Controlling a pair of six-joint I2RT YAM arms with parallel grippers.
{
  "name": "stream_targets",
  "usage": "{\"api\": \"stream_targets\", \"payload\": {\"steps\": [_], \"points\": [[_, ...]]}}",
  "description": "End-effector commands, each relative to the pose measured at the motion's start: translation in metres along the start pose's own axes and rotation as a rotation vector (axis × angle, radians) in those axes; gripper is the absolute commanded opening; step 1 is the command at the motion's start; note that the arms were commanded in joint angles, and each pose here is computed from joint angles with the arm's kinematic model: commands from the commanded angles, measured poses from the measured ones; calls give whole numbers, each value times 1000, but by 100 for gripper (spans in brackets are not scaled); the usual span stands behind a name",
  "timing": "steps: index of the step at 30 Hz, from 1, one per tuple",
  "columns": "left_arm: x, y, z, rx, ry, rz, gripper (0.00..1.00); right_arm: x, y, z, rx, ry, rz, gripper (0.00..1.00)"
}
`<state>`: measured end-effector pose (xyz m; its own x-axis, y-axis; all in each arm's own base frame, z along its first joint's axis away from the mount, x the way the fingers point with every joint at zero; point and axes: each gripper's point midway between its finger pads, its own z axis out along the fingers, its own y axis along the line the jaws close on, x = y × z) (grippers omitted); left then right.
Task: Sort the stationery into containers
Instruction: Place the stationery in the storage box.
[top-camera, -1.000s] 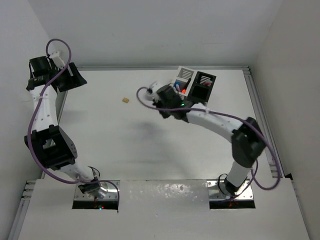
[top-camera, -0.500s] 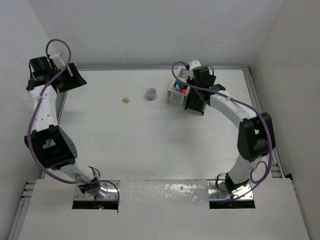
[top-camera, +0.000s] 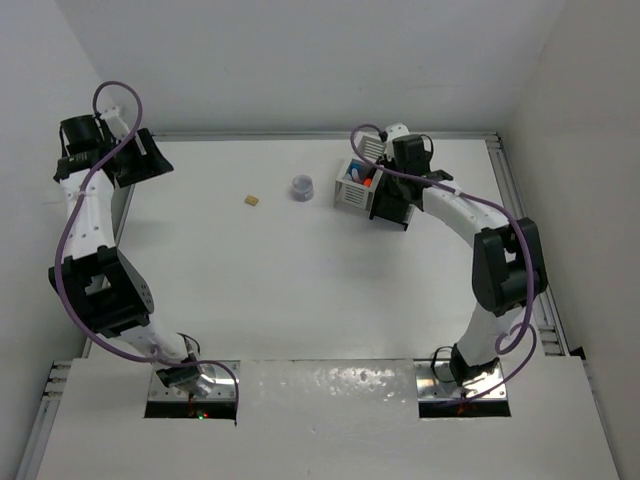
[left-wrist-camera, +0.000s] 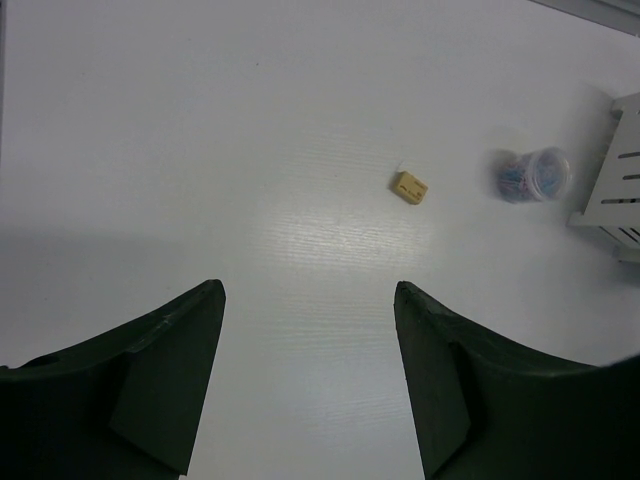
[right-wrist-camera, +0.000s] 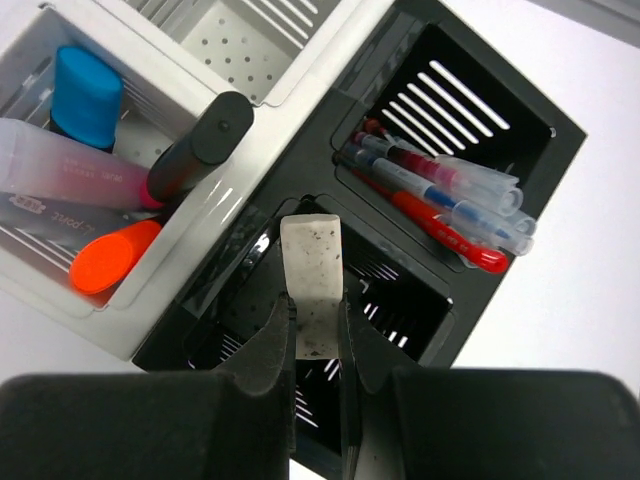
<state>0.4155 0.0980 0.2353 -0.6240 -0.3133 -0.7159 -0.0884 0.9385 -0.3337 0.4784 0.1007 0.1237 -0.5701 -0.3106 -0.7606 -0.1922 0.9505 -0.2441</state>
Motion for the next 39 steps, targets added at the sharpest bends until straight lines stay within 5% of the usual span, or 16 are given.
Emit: {"api": "stream_targets", "payload": {"steps": [1,4,7,14,24,29,39], "points": [[-4,6,0,-11,-7,6,66,-10,0,8,5,-40,26,0],[-3,6,0,-9,-7,10,67,-11,-2,7,9,-31,21,12],[-1,6,2,-6,-1,9,71,-13,-5,1,16,-37,14,39],[9,-2,14,-14,39,57,73,-40,-12,-23,16,-112,34,62],[91,-85,114,-11,319,461,63,-84,2,-79,-50,-250,136,64],[116,-92,173,-76,449,472,63,-79,17,-100,-96,-262,146,65],[133,-92,216,-156,436,536,60,-65,27,-117,-91,-256,128,65]]}}
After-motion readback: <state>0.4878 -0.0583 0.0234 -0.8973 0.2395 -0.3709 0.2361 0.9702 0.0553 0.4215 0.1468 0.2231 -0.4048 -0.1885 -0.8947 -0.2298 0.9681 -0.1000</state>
